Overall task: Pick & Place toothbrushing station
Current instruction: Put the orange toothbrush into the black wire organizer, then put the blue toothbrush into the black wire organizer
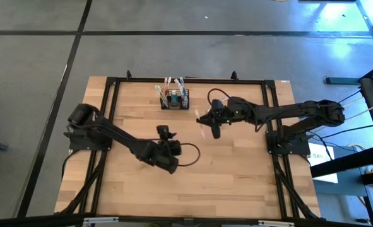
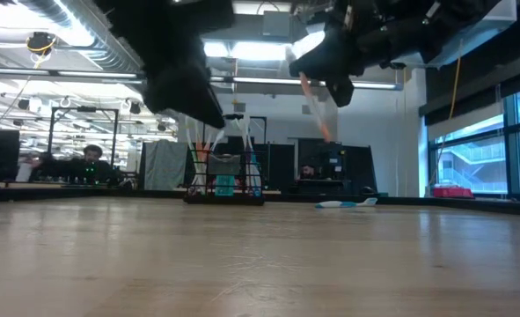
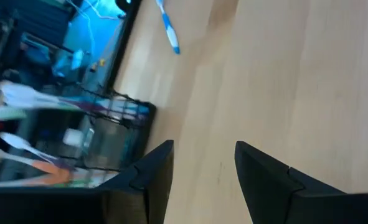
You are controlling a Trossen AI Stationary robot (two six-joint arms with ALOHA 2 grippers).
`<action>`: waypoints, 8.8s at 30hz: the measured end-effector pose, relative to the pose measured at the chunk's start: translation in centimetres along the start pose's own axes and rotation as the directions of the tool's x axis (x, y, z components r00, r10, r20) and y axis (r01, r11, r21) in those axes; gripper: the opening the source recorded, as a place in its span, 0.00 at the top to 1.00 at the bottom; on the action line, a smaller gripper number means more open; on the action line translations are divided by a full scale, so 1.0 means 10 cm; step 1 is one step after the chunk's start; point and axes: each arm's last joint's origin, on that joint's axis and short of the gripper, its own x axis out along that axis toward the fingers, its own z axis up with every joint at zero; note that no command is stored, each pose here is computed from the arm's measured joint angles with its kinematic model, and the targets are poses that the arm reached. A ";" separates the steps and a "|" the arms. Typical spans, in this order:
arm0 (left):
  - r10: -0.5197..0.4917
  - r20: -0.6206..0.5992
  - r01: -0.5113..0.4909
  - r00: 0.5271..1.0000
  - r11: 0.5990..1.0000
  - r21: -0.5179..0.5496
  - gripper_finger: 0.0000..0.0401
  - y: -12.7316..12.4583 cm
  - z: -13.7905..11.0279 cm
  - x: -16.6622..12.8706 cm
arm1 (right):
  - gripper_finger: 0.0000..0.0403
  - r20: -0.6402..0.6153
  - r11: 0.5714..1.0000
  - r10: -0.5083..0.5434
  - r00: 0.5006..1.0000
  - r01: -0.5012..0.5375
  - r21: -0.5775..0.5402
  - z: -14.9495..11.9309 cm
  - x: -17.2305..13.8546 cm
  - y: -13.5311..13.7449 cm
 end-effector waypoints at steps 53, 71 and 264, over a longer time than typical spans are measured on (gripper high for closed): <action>-0.137 0.376 0.325 0.917 0.802 -0.500 0.59 0.77 -0.89 0.06 | 0.94 0.509 0.842 -0.321 0.799 0.487 -0.234 0.19 0.65 -1.02; -0.136 0.375 0.324 0.917 0.803 -0.500 0.59 0.77 -0.89 0.06 | 0.94 0.557 0.789 -0.323 0.765 0.543 -0.288 0.46 0.67 -1.06; -0.161 0.375 0.336 0.913 0.818 -0.467 0.59 0.76 -0.89 0.06 | 0.51 -0.555 0.294 -0.495 0.668 0.731 0.616 0.04 -0.49 -1.60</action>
